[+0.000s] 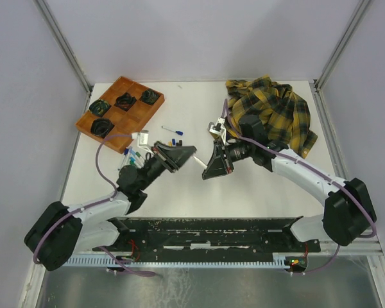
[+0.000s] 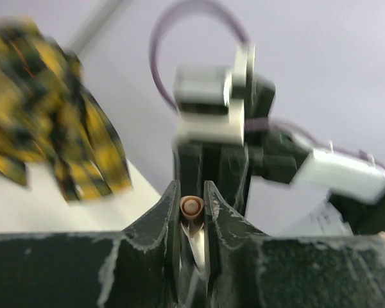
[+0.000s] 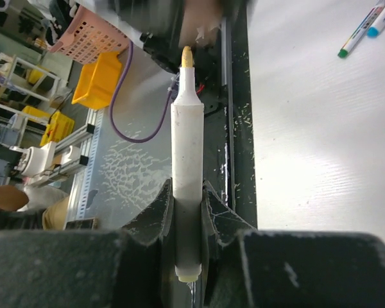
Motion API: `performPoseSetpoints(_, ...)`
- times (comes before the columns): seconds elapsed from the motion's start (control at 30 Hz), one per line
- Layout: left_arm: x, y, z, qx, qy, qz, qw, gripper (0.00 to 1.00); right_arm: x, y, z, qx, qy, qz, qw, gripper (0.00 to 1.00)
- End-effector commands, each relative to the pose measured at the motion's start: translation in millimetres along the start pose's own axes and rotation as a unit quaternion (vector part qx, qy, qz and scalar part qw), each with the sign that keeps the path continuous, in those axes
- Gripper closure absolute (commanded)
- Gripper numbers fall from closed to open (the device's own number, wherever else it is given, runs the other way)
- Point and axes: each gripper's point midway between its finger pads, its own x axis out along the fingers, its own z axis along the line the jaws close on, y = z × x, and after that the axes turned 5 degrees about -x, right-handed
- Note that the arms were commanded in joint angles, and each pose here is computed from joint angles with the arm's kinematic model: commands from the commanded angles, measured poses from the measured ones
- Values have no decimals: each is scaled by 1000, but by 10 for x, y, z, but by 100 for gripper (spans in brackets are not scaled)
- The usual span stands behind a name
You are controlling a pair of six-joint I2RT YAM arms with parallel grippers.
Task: Open the pen caps
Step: Open the pen cap from the pen, then place the pen at the center of the board, then place the pen cap at the center of the board.
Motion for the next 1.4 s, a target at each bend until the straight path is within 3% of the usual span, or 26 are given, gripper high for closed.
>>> performPoseSetpoints(0.0,80,-1148,-256,52,22,-165,985,97,19,0,122,9,-34,10,999,100)
performPoseSetpoints(0.17,114,-1621,-379,83,28,-211,974,97,44,27,86,22,-34,16,999,100)
performPoseSetpoints(0.33,148,-1629,-263,86,2,-198,976,97,-22,34,42,-5,8,38,999,100)
performPoseSetpoints(0.53,105,-1367,495,62,-128,-154,978,97,-281,22,-167,-108,143,72,981,100)
performPoseSetpoints(0.77,157,-950,1374,16,-250,-69,966,97,-490,66,-465,-126,245,96,956,100)
performPoseSetpoints(0.9,179,-707,1898,-16,-336,-21,942,97,-547,107,-615,-117,281,101,947,100)
performPoseSetpoints(1.03,126,-448,2336,-27,-428,5,903,97,-640,217,-853,-100,333,104,932,100)
performPoseSetpoints(1.3,284,-141,2885,14,-554,52,831,97,-921,795,-1121,-25,403,211,890,100)
performPoseSetpoints(1.37,339,-117,3027,17,-573,60,817,97,-908,893,-1176,-7,412,206,888,100)
